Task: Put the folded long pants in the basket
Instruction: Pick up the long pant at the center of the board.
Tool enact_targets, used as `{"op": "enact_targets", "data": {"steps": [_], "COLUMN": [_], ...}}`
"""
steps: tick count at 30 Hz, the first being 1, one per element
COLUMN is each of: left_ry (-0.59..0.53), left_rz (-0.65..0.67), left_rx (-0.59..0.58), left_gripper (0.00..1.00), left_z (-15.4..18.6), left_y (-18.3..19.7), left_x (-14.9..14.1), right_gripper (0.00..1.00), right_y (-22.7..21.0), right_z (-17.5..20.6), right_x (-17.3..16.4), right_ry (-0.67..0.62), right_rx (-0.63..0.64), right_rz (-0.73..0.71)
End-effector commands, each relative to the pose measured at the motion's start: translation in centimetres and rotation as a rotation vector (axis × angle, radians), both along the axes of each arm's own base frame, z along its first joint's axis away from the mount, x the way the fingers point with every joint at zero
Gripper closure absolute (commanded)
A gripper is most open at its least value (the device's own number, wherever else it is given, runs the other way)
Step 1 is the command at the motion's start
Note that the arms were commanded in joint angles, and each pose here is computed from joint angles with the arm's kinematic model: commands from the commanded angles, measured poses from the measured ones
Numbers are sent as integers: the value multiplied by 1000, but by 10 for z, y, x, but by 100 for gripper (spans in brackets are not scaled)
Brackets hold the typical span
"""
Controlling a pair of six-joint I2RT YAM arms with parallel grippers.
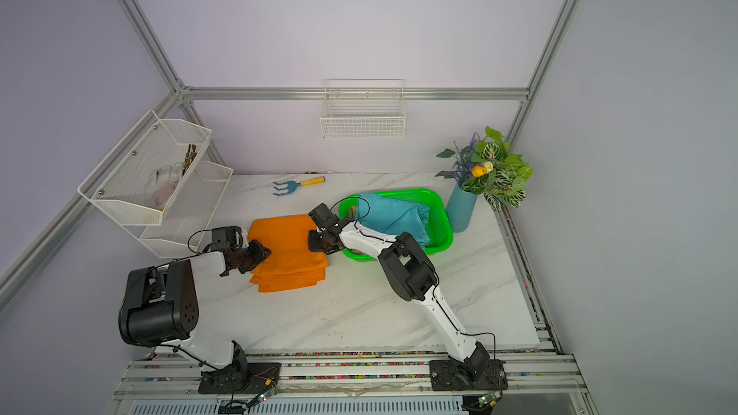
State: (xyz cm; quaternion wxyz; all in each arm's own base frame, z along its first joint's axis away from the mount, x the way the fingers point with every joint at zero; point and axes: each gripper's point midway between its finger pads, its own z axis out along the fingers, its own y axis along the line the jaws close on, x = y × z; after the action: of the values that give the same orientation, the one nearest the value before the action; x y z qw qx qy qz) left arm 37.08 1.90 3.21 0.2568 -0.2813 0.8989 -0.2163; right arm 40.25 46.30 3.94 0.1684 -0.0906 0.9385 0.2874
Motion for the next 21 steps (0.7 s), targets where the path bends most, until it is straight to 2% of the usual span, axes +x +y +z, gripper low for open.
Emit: {"op": "enact_targets", "data": {"steps": [1, 3, 6, 12, 17, 21], "left_ry": [139, 117, 33, -204, -346, -414], "left_rz": [-31, -37, -65, -104, -127, -169], "left_rx": [-98, -99, -98, -29, -42, -76], "left_gripper": [100, 100, 100, 100, 100, 100], "left_z": [-25, -12, 26, 136, 207, 245], "left_y": [-27, -28, -33, -48, -67, -92], "left_x": [-29, -25, -11, 10, 18, 22], "right_gripper": [100, 100, 100, 100, 100, 100], "right_y": [10, 18, 30, 37, 16, -21], "right_z": [6, 21, 59, 158, 216, 245], "right_x": [-7, -7, -2, 11, 13, 18], "right_ry": [0, -16, -69, -242, -337, -367], "right_rx": [29, 57, 116, 207, 229, 211], "right_rz": [63, 87, 110, 140, 137, 111]}}
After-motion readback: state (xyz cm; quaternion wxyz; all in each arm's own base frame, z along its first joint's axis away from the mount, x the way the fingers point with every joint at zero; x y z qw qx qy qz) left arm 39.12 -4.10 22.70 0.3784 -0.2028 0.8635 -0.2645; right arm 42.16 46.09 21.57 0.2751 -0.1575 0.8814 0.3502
